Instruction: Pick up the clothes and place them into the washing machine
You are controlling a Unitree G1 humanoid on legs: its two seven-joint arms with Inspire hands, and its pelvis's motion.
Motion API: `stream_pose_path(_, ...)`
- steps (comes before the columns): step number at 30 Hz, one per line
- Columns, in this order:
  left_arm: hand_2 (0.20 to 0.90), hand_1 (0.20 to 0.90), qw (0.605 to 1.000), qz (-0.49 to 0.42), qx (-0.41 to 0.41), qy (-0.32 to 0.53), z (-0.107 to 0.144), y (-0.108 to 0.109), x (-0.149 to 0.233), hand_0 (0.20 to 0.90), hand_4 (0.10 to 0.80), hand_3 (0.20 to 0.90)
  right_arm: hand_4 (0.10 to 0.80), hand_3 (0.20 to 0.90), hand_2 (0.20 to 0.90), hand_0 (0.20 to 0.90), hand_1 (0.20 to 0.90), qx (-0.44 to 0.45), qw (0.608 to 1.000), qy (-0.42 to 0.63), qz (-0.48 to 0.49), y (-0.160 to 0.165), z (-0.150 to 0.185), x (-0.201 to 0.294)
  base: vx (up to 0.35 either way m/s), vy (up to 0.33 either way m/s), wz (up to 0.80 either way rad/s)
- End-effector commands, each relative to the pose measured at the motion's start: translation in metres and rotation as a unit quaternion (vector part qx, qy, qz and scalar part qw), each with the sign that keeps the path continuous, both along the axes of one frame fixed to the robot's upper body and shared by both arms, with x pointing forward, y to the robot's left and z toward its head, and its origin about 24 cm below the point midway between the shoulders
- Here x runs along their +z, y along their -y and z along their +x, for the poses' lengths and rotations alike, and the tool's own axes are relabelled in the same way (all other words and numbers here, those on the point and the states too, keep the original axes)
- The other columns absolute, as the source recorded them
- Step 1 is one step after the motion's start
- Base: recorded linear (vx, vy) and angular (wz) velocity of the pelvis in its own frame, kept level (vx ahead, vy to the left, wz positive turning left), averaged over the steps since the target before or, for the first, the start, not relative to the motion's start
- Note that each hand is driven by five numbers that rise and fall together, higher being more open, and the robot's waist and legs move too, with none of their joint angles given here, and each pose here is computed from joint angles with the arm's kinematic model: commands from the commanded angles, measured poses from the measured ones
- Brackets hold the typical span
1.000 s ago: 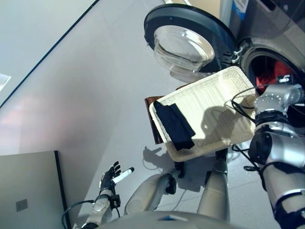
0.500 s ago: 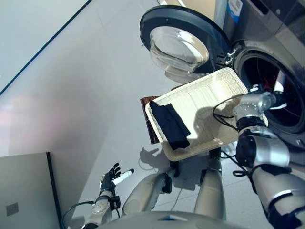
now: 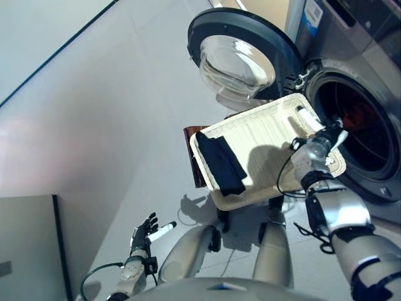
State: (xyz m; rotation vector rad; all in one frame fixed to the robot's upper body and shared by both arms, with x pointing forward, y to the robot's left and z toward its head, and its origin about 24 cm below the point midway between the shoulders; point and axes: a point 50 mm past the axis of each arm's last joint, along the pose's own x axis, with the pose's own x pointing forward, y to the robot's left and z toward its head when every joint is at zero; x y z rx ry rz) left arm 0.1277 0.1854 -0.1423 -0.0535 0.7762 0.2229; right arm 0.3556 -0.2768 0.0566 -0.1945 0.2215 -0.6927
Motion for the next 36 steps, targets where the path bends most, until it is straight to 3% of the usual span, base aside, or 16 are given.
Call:
stream_pose_path(1, 0.9, 0.9, 0.996, 0.069, 0.051, 0.021, 0.0, -0.047, 0.011, 0.9, 0.8, 0.9, 0.8, 0.9, 0.9, 0.9, 0.9, 0.075, 0.986, 0.012, -0.15, -0.008, 0.015, 0.032, -0.021, -0.061, 0.2)
stream_pose_path(8, 0.9, 0.9, 0.994, 0.083, 0.056, 0.031, 0.002, -0.059, 0.016, 0.9, 0.8, 0.9, 0.8, 0.9, 0.9, 0.9, 0.9, 0.159, 0.96, -0.068, -0.218, -0.033, 0.011, 0.001, -0.018, -0.036, 0.18)
stream_pose_path(28, 0.9, 0.9, 0.974, 0.148, 0.093, 0.144, 0.051, -0.098, 0.065, 0.9, 0.8, 0.9, 0.8, 0.9, 0.9, 0.9, 0.9, 0.168, 0.964, -0.079, -0.189, -0.073, 0.016, -0.01, 0.017, -0.038, 0.27)
stream_pose_path(36, 0.9, 0.9, 0.972, 0.136, 0.091, 0.169, 0.062, -0.091, 0.073, 0.9, 0.8, 0.9, 0.8, 0.9, 0.9, 0.9, 0.9, 0.174, 0.933, -0.155, -0.274, -0.075, 0.012, -0.019, 0.007, 0.03, 0.11)
